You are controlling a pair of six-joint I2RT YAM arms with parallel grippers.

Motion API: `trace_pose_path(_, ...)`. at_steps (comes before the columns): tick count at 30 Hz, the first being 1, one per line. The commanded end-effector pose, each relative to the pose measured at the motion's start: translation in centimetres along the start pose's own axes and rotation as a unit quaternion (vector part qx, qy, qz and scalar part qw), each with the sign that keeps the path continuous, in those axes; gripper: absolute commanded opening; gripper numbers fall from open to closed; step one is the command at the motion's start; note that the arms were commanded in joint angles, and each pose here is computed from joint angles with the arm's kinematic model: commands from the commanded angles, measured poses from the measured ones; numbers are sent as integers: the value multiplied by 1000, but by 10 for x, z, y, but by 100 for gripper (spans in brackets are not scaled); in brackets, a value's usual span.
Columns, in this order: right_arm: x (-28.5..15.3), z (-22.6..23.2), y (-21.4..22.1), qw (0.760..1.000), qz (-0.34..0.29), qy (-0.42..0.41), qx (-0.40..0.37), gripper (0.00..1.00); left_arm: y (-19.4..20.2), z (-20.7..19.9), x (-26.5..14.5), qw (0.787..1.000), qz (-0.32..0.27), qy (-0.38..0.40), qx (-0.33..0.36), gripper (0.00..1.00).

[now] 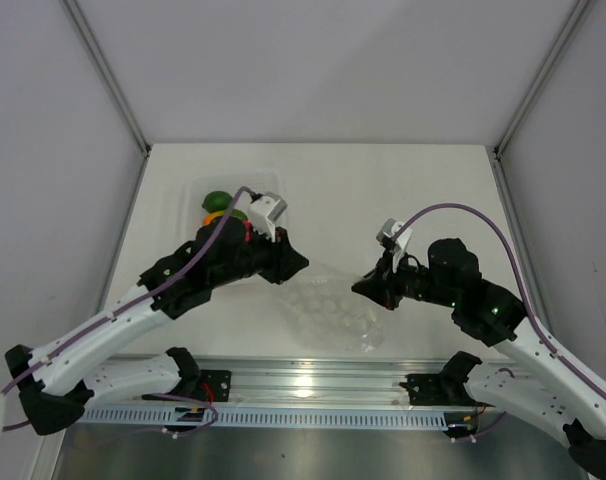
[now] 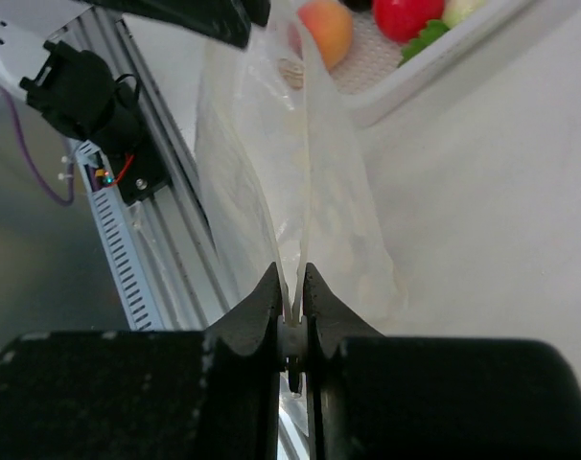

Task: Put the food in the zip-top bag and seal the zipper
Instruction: Open the zipper of the food storage bag at the center of the board.

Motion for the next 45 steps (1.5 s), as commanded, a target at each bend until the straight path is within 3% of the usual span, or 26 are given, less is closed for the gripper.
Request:
trace_pose_path(1,-8,18,-12,997,-9,-76,-31,0,-20,6,-29,992,-114,-34,51,31)
trace_pose_path(4,-9,27,-11,991,4,-129,-39,0,-17,8,-44,982,-155,-22,104,50)
trace_pose_path(7,-8,32,-8,985,22,-166,-39,0,-13,7,-48,974,-158,4,161,59)
trace_pose_path(11,-7,35,-6,980,37,-192,-37,0,-9,5,-44,965,-128,39,225,60)
trace_pose_path(13,-7,36,-6,979,36,-198,-40,0,-9,8,-40,961,-120,35,248,55)
trace_pose_path(16,-8,36,-7,979,33,-196,-42,0,-12,6,-33,960,-108,47,252,44)
trace_pose_path(22,-8,35,-6,980,34,-190,-41,0,3,-3,-37,953,-94,121,262,41)
trace_pose_path(28,-6,35,-5,979,38,-197,-41,0,10,-8,-49,951,-98,147,253,47)
trace_pose_path(33,-6,36,-5,978,37,-203,-42,0,16,-7,-40,953,-56,161,249,56)
trace_pose_path(45,-10,38,-6,976,34,-212,-45,0,35,-11,-19,947,20,212,239,61)
Point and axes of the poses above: each gripper's point midway between its finger pads, its own x axis out along the fingers, its own z axis along the line the jaws close on, y = z × x, the point moved 9 cm from there along -x, back along the fingers, and after that the axes turned 12 degrees about x, right-handed, at the moved point
